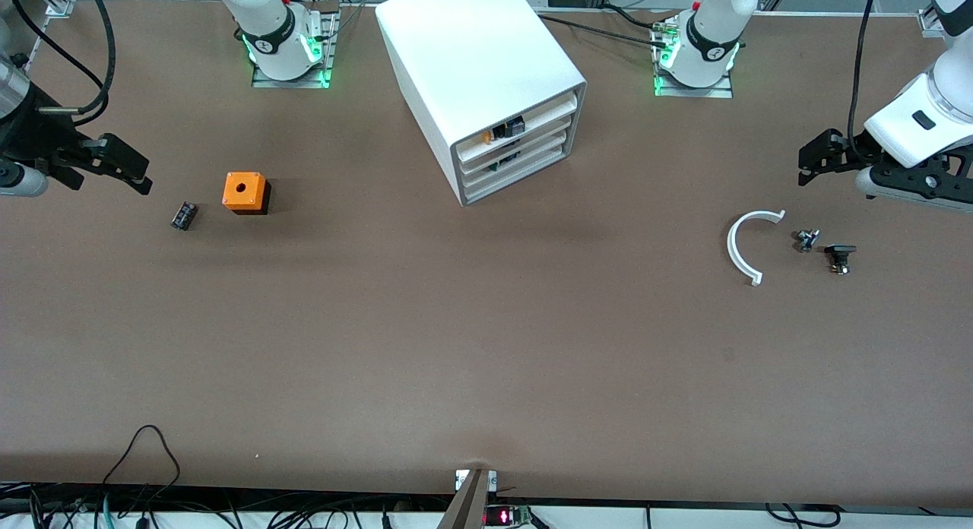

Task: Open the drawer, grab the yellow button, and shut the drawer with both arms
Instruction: 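Move the left gripper toward the cabinet while the right gripper advances, then grasp the handle of the lowest cabinet drawer with the left gripper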

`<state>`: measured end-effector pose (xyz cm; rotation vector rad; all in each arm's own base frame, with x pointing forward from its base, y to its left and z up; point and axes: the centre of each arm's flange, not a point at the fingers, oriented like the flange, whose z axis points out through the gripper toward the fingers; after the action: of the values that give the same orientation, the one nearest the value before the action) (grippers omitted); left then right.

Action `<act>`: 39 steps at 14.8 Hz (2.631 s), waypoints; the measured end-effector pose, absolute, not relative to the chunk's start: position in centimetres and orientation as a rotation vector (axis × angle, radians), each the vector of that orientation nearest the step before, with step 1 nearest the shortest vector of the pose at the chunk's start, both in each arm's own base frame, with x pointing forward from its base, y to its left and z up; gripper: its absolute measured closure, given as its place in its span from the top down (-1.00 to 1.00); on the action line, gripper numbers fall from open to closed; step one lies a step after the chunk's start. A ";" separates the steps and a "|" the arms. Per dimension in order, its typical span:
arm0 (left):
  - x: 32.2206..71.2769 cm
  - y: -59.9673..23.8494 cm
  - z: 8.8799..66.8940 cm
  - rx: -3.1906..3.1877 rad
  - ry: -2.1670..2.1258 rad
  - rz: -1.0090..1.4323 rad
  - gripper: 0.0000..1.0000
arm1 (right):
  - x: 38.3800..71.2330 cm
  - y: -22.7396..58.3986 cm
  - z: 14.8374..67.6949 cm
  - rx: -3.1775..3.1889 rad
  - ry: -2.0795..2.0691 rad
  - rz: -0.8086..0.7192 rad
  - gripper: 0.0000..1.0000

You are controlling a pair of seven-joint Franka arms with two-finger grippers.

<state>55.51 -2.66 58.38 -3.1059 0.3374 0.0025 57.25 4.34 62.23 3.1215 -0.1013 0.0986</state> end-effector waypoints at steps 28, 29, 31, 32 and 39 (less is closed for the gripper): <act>56.0 -13.4 43.3 -3.668 0.758 0.944 1.00 | 62.6 8.6 49.9 3.058 -0.495 -0.216 1.00; 55.9 -13.8 43.1 -3.688 0.804 0.944 1.00 | 63.0 9.0 49.9 3.056 -0.512 -0.210 1.00; 55.4 -15.1 42.9 -3.782 0.916 0.895 1.00 | 63.5 9.3 49.6 3.053 -0.552 -0.208 1.00; 55.0 -15.8 42.1 -3.837 0.978 0.834 1.00 | 63.7 9.4 49.5 3.056 -0.566 -0.213 1.00; 46.3 -21.9 29.6 -4.212 1.014 0.640 0.84 | 64.3 10.4 48.7 3.068 -0.607 -0.199 1.00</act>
<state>46.34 -21.87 29.60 -4.2117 1.0144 0.6405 64.30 10.37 48.74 3.0680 -0.6070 -0.1987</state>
